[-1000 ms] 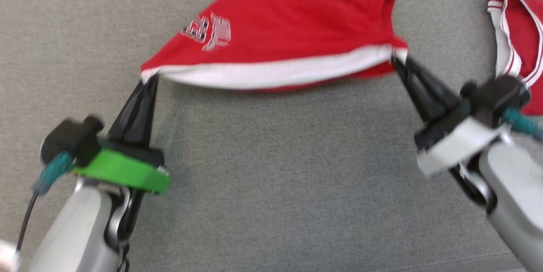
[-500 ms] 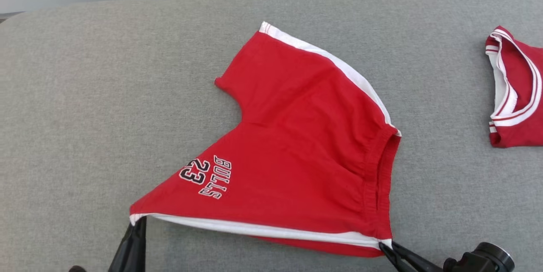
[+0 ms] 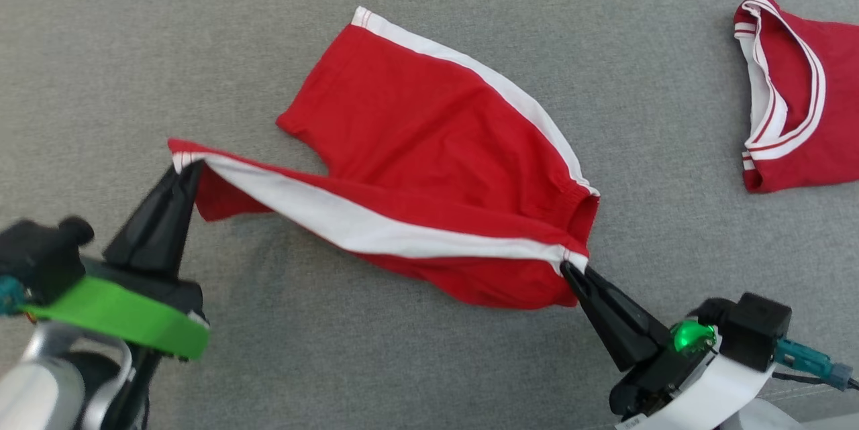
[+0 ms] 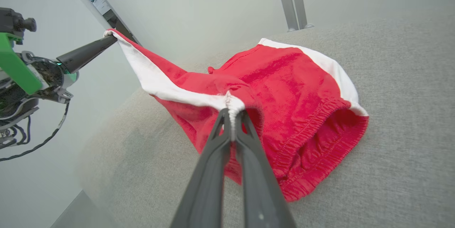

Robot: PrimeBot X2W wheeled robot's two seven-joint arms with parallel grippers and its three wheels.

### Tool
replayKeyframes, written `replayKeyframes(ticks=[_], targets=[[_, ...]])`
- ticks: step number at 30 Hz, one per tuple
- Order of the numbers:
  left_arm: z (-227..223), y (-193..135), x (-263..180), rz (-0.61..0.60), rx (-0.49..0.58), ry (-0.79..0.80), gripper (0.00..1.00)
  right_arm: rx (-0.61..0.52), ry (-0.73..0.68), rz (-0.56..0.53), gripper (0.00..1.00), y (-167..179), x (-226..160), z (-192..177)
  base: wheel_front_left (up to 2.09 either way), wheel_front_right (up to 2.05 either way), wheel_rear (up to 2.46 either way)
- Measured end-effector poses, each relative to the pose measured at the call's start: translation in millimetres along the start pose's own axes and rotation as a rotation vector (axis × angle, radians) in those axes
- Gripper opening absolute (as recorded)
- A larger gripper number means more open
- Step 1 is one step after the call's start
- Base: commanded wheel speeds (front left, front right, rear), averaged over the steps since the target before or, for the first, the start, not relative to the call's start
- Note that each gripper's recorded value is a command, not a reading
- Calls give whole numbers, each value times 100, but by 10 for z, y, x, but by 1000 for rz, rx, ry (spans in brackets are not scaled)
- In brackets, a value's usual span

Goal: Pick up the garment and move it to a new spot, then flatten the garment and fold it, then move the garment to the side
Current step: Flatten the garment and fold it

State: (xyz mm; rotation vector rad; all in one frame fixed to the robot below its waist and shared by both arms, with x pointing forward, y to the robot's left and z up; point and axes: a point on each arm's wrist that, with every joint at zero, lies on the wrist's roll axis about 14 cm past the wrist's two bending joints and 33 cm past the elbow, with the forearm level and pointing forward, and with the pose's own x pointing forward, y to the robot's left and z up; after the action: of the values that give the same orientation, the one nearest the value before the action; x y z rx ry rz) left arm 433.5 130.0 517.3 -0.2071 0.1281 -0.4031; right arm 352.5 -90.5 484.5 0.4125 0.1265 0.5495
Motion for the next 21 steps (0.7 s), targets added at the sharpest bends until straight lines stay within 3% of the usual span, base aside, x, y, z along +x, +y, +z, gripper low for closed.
replayKeyframes(ticks=[7,14,21], targets=[[292,-28,940,-146,165,85,0,185,-77,-71,0,-139,295,57,0,0,0],[-118,-223,1563,-251,221,312,0,279,-118,-158,0,-303,428,48,0,0,0],[-398,-439,1932,-305,215,386,0,284,-168,-270,0,-580,298,151,0,0,0]])
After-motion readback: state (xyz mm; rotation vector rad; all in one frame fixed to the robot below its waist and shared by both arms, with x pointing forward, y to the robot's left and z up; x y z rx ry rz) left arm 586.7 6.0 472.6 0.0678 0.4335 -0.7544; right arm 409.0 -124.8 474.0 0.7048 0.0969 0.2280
